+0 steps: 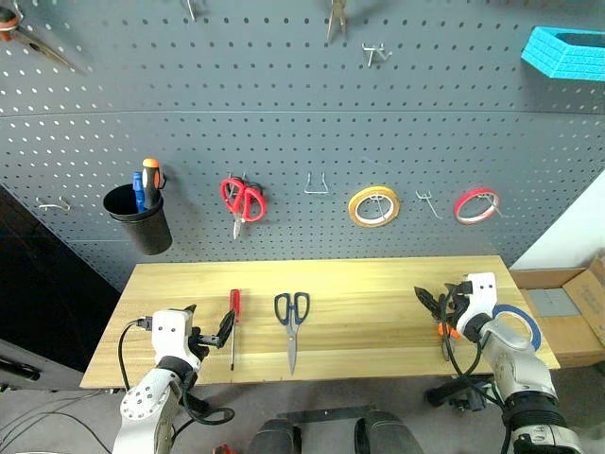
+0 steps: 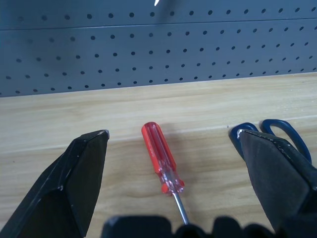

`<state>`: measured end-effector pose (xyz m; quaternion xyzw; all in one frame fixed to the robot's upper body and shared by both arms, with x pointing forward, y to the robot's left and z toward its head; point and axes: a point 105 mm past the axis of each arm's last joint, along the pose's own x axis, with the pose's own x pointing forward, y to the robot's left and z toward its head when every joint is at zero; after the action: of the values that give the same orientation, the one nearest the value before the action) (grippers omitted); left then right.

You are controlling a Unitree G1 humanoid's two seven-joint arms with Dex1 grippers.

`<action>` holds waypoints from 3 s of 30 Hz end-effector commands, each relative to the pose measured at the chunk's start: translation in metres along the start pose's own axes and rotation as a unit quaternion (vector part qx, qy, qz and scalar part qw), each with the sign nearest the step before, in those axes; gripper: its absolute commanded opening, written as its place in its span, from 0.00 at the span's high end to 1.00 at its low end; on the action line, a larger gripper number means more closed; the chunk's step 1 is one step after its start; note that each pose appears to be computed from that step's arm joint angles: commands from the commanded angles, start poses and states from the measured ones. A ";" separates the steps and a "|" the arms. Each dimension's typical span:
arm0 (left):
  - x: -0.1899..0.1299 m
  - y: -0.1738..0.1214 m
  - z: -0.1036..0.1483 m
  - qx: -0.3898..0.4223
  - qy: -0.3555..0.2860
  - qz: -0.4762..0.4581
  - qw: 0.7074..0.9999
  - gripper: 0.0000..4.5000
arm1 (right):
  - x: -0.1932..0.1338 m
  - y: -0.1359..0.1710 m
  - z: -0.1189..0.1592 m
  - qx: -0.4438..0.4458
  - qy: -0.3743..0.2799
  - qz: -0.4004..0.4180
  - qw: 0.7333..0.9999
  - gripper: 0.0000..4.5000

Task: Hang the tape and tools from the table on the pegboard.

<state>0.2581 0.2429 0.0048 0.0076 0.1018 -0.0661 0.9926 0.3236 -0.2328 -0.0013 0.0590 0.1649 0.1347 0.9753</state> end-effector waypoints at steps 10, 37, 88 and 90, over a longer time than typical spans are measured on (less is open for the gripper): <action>0.001 -0.007 0.004 -0.004 -0.012 -0.018 1.000 0.00 | -0.002 0.001 0.012 -0.019 -0.019 0.003 1.000 0.00; -0.027 -0.098 0.015 0.034 0.052 -0.285 0.957 0.00 | -0.043 -0.069 0.007 -0.049 0.056 -0.201 0.977 0.00; -0.032 -0.216 0.074 0.081 -0.030 -0.509 0.857 0.00 | -0.053 -0.097 0.012 0.046 0.212 -0.242 0.946 0.21; -0.032 -0.214 0.074 0.083 -0.029 -0.507 0.857 0.00 | -0.054 -0.099 0.011 0.047 0.214 -0.249 0.943 0.38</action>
<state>0.2192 0.0358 0.0739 0.0359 0.0749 -0.5592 0.8248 0.3070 -0.3376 0.0109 0.0249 0.3818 -0.0966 0.9188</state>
